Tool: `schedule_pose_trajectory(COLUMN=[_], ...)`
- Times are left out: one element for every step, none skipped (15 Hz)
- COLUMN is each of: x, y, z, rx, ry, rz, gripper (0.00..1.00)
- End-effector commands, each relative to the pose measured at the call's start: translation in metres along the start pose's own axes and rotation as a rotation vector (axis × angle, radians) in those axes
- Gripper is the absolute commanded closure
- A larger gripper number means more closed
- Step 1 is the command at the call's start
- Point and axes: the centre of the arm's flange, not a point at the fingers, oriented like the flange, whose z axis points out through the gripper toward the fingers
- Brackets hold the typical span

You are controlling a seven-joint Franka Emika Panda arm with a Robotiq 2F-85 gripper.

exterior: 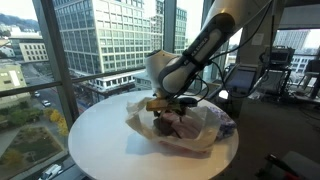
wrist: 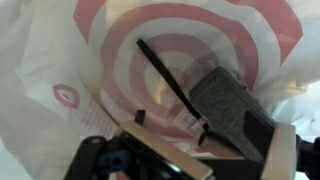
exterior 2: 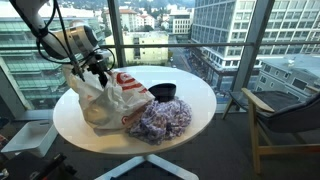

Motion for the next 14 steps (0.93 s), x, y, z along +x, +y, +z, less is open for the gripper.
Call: schedule_pose_trajectory(x=[0.009, 0.010, 0.011, 0.015, 0.019, 0.024, 0.029, 0.032, 0.016, 0.019, 0.019, 0.018, 0.016, 0.018], y=[-0.029, -0.033, -0.036, -0.038, -0.039, -0.039, -0.039, -0.038, -0.029, -0.029, -0.028, -0.028, -0.029, -0.028], z=[0.007, 0.012, 0.017, 0.023, 0.029, 0.033, 0.037, 0.036, 0.038, 0.041, 0.044, 0.044, 0.043, 0.045], rx=[0.039, 0.049, 0.056, 0.055, 0.055, 0.054, 0.058, 0.069, 0.038, 0.037, 0.033, 0.032, 0.032, 0.015], ry=[-0.015, -0.017, -0.016, -0.023, -0.030, -0.034, -0.043, -0.092, -0.051, -0.060, -0.059, -0.059, -0.058, -0.052], rz=[-0.125, -0.144, -0.165, -0.183, -0.197, -0.209, -0.209, -0.195, -0.188, -0.186, -0.185, -0.187, -0.190, -0.244], gripper=[0.00, 0.00, 0.00, 0.00, 0.00, 0.00, 0.00, 0.00, 0.00, 0.00, 0.00, 0.00, 0.00, 0.00])
